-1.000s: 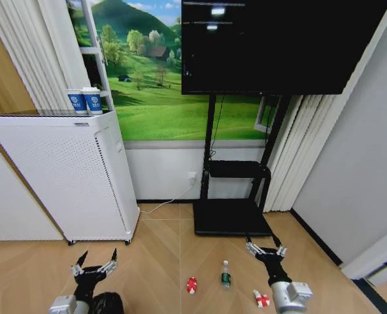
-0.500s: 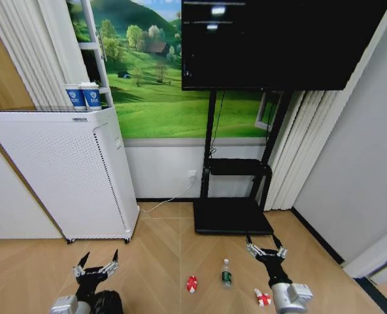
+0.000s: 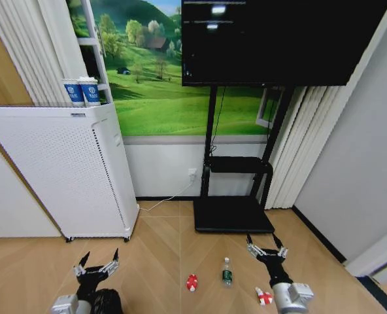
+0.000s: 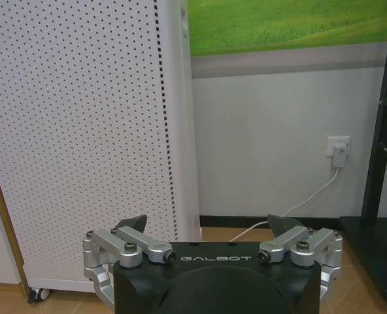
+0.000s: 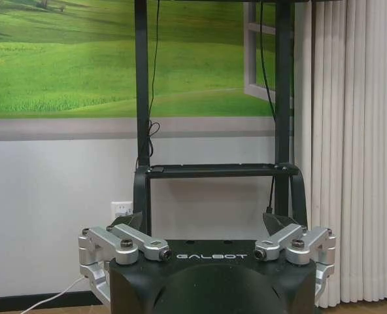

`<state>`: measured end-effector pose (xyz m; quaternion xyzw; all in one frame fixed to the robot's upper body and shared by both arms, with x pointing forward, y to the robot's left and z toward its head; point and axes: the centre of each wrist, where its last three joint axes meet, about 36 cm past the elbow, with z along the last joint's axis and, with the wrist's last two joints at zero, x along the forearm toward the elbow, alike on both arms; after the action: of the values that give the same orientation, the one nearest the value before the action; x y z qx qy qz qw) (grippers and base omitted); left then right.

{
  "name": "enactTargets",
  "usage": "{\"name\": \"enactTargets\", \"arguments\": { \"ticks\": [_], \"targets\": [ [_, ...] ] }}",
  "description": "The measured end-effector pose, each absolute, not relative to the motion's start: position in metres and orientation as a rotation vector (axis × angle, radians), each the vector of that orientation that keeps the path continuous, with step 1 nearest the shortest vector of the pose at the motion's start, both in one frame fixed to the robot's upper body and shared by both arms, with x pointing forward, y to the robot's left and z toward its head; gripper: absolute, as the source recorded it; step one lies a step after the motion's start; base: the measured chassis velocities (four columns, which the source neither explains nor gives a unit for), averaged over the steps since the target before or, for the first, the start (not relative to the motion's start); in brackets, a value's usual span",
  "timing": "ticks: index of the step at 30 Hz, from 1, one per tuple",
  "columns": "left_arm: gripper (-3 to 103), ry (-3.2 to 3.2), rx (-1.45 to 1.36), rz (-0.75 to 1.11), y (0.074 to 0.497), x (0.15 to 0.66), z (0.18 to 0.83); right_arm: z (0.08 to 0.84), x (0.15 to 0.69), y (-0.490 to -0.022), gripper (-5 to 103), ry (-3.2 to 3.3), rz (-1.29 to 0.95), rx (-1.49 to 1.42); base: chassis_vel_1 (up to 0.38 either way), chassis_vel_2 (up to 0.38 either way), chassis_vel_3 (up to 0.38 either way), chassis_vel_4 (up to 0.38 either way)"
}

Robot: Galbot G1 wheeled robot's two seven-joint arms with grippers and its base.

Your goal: Pick up the trash bin and place the garbage on the floor into it.

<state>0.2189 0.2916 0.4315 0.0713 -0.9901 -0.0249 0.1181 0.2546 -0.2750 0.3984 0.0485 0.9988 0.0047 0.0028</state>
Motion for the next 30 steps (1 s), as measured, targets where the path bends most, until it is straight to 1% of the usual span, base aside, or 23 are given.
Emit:
{"name": "enactTargets", "arguments": {
  "ticks": [30],
  "targets": [
    [100, -2.889, 0.217, -0.073, 0.2915, 0.2168, 0.4318, 0.3949, 0.2555, -0.2758, 100, 3.138, 0.021, 0.167, 0.0, 0.0, 0.0, 0.0]
  ]
}}
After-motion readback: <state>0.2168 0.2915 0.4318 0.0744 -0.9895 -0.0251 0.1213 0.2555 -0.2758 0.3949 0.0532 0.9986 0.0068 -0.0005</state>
